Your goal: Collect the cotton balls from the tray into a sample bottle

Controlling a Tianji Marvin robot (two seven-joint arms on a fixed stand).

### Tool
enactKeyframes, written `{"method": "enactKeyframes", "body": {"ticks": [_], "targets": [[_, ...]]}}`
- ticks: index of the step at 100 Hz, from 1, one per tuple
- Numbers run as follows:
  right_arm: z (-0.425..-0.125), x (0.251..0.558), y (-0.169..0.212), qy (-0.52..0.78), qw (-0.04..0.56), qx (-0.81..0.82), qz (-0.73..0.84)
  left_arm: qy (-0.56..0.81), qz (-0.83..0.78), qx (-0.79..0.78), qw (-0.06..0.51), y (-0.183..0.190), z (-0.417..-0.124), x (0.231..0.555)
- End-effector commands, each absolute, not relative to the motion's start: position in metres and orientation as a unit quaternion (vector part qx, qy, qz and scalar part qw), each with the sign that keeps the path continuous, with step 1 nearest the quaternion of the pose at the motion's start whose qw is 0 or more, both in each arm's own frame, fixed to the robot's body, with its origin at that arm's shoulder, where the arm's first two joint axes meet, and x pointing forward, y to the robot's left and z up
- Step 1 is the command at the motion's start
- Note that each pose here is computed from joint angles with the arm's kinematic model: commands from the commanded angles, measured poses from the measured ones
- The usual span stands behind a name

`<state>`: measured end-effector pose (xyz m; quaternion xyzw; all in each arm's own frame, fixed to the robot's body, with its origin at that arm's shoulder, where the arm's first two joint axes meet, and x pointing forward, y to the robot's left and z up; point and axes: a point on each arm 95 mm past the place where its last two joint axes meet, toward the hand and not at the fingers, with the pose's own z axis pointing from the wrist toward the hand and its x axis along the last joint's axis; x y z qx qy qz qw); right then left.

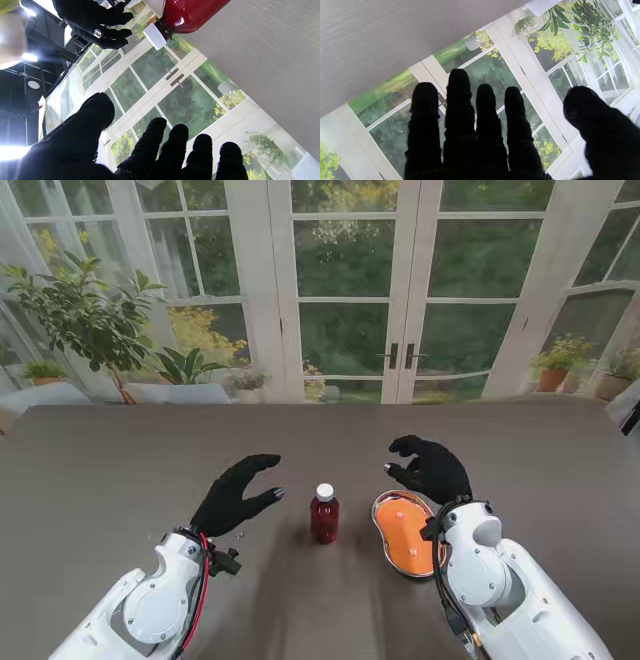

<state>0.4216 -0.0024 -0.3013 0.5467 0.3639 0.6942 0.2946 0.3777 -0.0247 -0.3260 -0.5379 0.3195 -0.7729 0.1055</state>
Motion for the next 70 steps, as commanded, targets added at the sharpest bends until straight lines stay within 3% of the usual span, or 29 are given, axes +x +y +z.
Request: {"method": "enactKeyframes", "body": {"ticks": [1,70], "targets": [[-0.3015,0.4197,0.0012,0.367,0.287,0.548,0.694,0.325,-0.77,-0.54,0.098,-0.0268,-0.3273,0.3766],[-0.2961,0.4194,0.0024,0.369,0.286,0.546,0.696,0.37,-0.752,-0.537,0.092,-0.0232,-0.334,0.378]]}}
